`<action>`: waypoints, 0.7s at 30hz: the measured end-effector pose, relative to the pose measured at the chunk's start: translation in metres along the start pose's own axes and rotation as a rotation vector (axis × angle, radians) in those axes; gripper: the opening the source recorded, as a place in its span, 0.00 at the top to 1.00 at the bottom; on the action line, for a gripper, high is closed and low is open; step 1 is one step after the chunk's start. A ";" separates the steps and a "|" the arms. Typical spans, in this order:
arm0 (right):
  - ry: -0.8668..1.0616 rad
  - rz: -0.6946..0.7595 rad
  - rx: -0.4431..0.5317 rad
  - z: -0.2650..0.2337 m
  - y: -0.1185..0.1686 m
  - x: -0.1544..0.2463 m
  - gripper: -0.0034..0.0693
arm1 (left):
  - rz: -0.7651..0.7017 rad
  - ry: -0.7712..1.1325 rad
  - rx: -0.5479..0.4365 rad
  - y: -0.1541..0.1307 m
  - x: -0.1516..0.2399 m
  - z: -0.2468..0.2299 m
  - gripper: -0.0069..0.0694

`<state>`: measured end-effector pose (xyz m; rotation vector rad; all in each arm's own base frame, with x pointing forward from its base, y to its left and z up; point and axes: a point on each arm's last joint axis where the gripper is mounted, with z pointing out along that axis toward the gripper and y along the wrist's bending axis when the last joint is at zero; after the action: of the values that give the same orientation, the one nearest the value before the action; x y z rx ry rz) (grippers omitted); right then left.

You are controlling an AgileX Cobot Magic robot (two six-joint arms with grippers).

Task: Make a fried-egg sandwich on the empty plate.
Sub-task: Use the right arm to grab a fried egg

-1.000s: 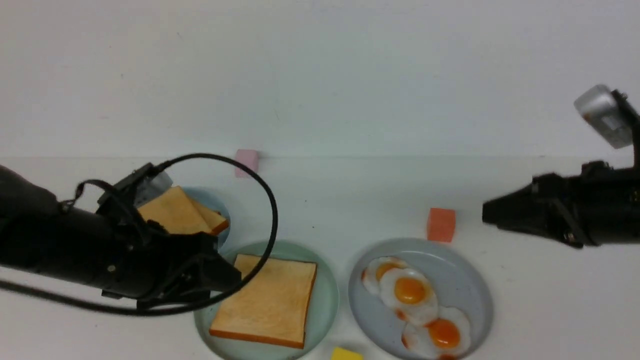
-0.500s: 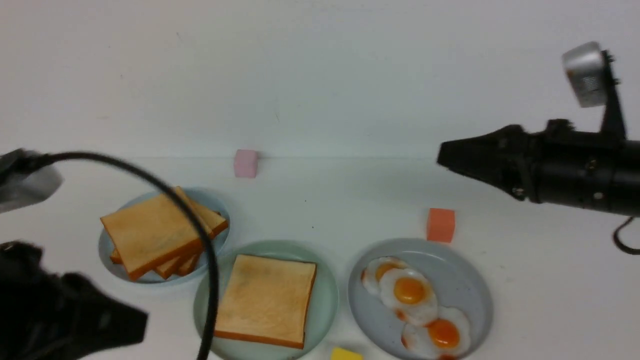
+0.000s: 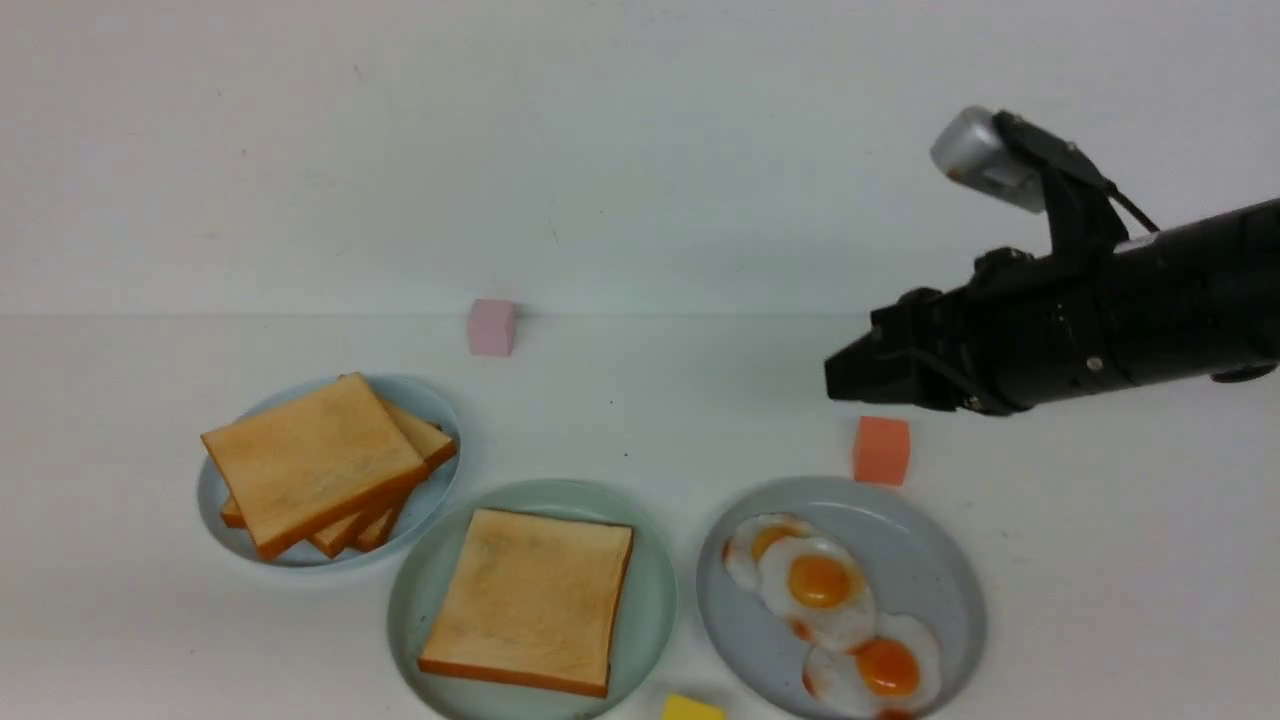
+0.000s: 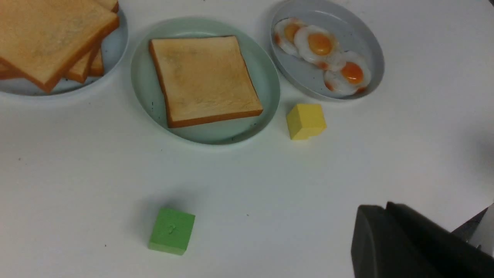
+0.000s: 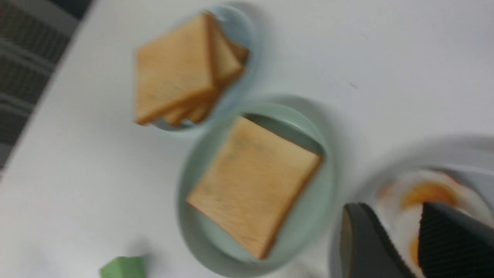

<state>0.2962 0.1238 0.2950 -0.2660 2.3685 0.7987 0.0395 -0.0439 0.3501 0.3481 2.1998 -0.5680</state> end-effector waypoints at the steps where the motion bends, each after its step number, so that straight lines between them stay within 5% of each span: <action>1: 0.010 0.004 0.012 0.002 -0.002 0.001 0.62 | 0.003 0.001 0.002 -0.001 0.002 -0.002 0.86; 21: -0.084 0.157 -0.067 0.011 0.000 -0.009 0.62 | -0.013 -0.048 -0.079 0.006 -0.002 -0.003 0.83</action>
<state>0.3085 0.1300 0.2931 -0.0732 2.3073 0.9449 0.0412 -0.0373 0.3514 0.2762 2.1725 -0.4894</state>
